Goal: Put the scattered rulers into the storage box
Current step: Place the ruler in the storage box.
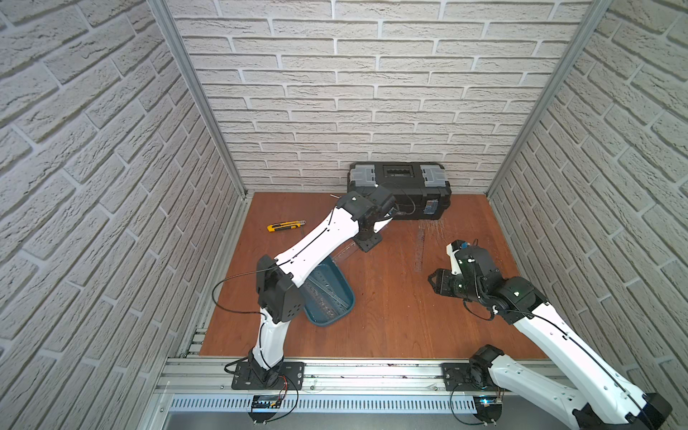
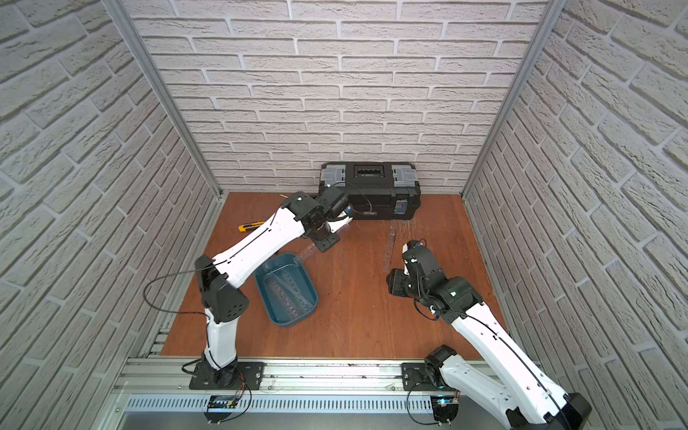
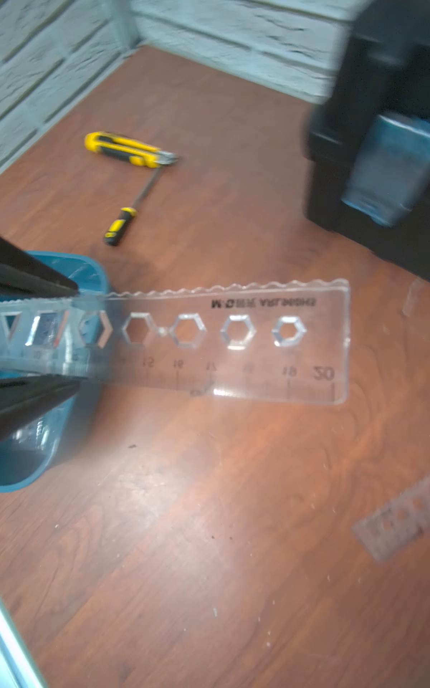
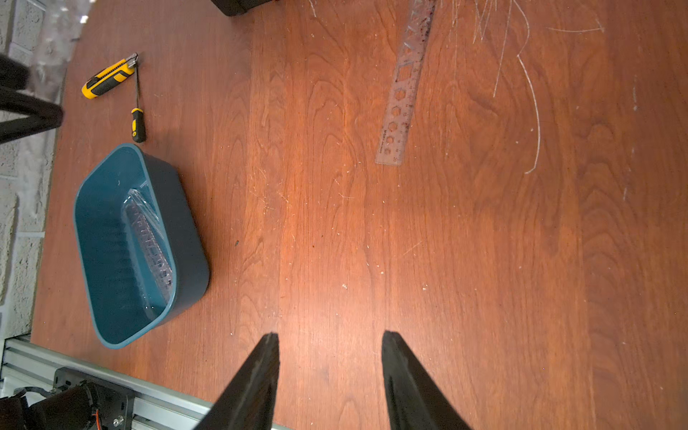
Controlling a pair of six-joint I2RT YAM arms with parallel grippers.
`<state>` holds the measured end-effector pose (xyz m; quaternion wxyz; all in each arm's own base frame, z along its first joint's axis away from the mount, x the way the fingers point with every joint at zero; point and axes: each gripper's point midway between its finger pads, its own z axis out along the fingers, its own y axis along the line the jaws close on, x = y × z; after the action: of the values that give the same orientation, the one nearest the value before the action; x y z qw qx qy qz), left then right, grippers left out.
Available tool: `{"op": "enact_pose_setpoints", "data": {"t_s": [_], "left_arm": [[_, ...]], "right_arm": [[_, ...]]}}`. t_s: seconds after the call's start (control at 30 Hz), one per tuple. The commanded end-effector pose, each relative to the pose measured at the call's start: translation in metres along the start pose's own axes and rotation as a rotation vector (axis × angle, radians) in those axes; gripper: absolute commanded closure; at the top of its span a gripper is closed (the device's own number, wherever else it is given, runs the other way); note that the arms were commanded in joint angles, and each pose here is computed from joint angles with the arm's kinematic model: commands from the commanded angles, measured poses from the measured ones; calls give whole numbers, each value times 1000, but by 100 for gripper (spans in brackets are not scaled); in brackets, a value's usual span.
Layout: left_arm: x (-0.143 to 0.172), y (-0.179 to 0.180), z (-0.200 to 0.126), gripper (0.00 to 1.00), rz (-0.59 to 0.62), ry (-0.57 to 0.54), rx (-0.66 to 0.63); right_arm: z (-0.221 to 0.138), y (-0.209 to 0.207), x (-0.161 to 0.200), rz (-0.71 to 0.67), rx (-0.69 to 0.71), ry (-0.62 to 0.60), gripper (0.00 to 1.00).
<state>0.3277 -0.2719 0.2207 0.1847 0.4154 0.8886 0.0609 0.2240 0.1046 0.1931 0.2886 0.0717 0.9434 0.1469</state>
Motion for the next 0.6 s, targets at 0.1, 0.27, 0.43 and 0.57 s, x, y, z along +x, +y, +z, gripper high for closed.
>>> {"op": "enact_pose_setpoints", "data": {"t_s": [0.1,0.27,0.43,0.57], "left_arm": [[64,16,0,61,-339,81,-25],[92,9,13,61,-586,75,19],[113,-4,33,58,-757,85,61],[131,-2,47,56,-821,114,47]], "right_arm": [[1,27,-23,-19,-106,-52,50],[8,36,-21,-32,-139,-21,50],[14,38,-16,-41,-150,8,51],[18,36,-13,-41,-147,11,51]]}}
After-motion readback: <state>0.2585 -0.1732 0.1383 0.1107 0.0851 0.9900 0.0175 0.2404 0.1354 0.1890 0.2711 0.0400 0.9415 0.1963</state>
